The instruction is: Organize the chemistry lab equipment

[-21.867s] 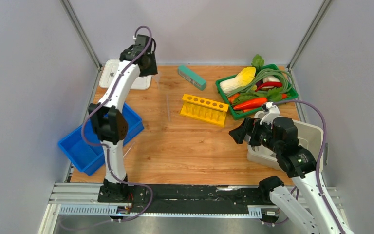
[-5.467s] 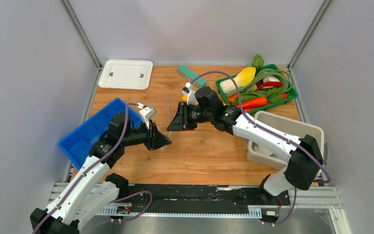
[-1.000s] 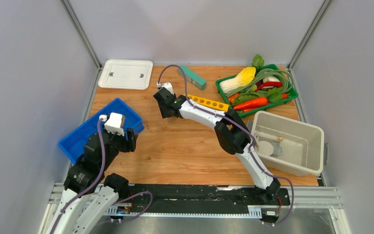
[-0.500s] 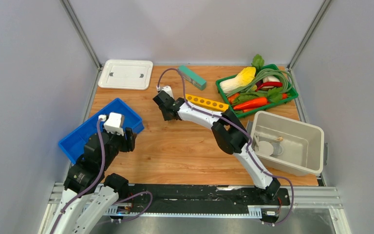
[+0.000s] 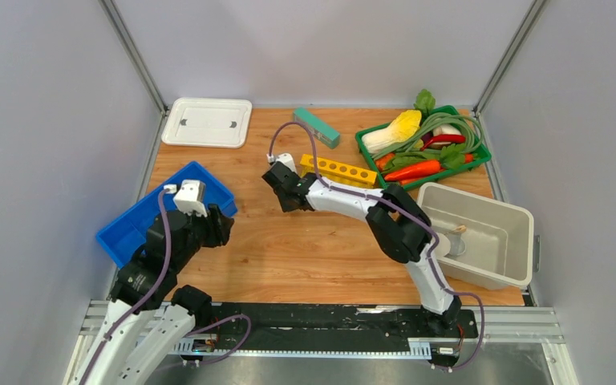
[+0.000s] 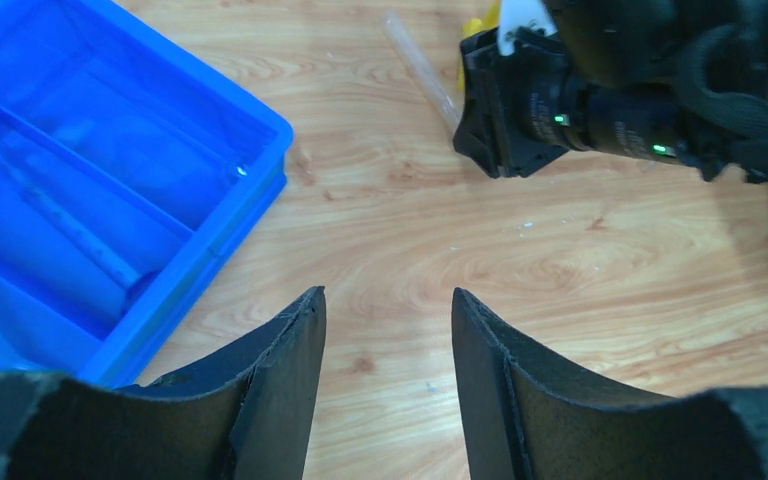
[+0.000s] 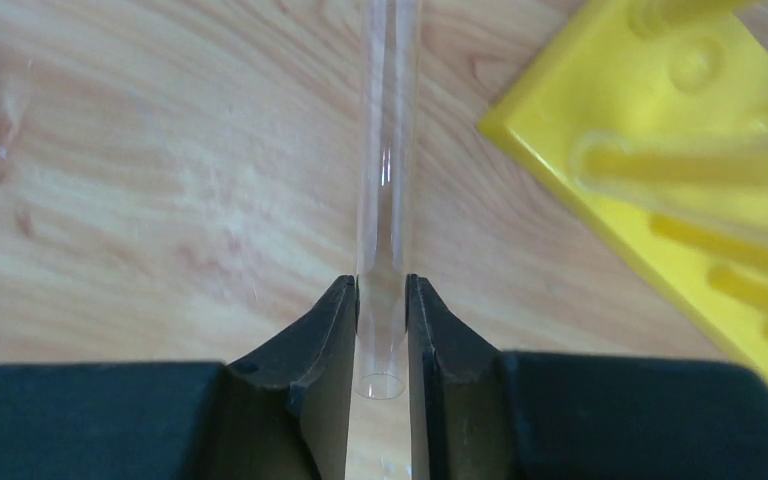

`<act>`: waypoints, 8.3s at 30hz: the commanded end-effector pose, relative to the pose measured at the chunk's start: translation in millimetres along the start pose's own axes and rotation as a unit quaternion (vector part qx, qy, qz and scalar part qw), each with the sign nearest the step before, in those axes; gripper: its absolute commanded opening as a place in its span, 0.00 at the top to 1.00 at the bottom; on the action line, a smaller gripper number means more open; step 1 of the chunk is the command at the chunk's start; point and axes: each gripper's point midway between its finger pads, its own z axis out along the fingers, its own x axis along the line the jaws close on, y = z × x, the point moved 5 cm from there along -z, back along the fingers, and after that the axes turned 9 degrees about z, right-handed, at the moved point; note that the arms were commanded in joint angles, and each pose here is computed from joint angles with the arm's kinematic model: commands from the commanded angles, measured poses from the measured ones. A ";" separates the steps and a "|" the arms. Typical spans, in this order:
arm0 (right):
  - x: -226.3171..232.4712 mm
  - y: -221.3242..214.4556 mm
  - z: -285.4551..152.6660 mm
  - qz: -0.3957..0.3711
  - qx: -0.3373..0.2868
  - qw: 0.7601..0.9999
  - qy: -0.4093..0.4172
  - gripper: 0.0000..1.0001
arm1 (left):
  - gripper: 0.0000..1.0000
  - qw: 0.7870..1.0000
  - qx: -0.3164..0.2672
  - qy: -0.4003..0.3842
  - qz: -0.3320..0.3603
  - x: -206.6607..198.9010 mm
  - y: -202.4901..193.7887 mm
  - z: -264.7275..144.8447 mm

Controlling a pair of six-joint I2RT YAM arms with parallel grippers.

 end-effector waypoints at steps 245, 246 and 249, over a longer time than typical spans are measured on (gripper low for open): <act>-172.8 -32.0 -90.7 0.466 -0.062 0.848 -0.245 0.55 | 0.24 0.953 -0.008 -0.266 0.147 -61.5 4.3 0.7; -172.4 -34.2 -87.1 0.465 -0.058 0.848 -0.248 0.55 | 0.24 0.953 -0.009 -0.266 0.147 -61.7 5.1 0.5; -171.9 -37.7 -77.7 0.462 -0.049 0.848 -0.255 0.57 | 0.24 0.953 -0.008 -0.266 0.147 -61.5 4.6 0.8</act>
